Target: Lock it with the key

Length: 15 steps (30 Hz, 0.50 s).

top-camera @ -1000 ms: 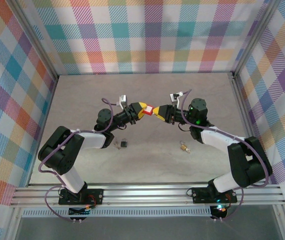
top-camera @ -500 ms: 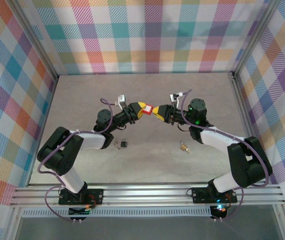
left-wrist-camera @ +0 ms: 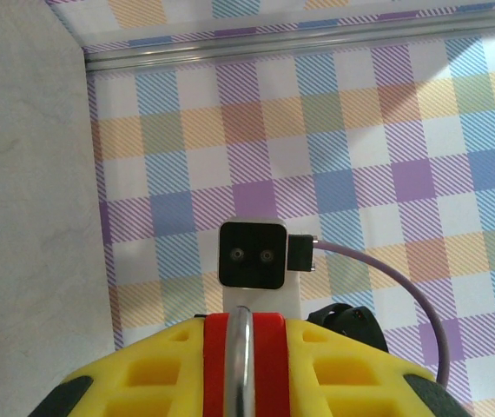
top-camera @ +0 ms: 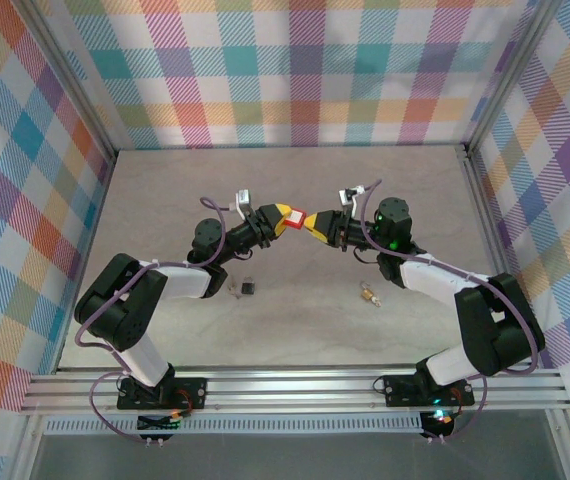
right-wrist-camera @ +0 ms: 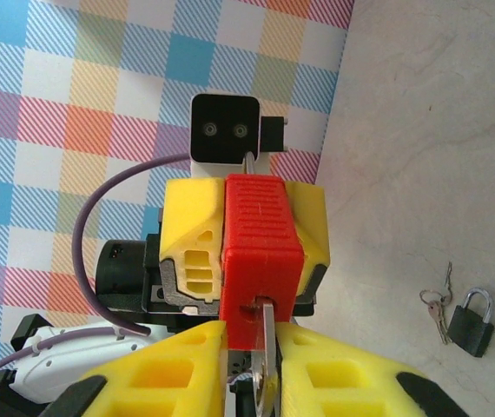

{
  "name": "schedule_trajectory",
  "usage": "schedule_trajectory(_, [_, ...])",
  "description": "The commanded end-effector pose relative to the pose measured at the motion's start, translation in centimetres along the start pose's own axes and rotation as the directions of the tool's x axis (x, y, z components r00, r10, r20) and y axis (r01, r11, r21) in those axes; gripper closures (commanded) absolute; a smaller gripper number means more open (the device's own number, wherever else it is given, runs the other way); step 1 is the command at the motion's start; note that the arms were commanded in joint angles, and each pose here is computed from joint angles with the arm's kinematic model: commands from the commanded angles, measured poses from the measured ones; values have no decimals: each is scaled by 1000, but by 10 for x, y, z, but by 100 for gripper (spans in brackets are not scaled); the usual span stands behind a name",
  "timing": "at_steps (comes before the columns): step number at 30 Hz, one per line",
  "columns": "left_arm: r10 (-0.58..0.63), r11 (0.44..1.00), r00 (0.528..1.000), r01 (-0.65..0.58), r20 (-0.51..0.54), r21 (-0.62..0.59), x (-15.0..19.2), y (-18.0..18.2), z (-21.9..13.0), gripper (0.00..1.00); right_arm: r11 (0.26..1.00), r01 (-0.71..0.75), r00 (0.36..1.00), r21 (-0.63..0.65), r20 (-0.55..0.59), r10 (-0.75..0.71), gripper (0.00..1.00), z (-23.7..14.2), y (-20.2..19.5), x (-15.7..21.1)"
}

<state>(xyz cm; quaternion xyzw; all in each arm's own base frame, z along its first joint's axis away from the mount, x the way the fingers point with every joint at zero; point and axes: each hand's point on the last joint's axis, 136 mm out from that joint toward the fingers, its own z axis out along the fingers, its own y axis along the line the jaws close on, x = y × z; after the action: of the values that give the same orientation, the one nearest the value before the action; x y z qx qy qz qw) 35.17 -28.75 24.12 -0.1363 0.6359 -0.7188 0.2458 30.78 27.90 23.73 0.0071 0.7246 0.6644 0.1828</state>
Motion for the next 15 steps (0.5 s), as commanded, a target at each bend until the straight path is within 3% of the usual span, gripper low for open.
schedule_trajectory(1, [57, 996, 998, -59, 26, 74, -5, -24, -4, 100, 999, 36, 999, -21, -7, -37, 80, -2, 14, 3])
schedule_trajectory(15, [54, 996, 998, -55, 16, 74, -4, -23, -3, 100, 998, 60, 998, 2, 11, -60, 82, -5, 16, 2])
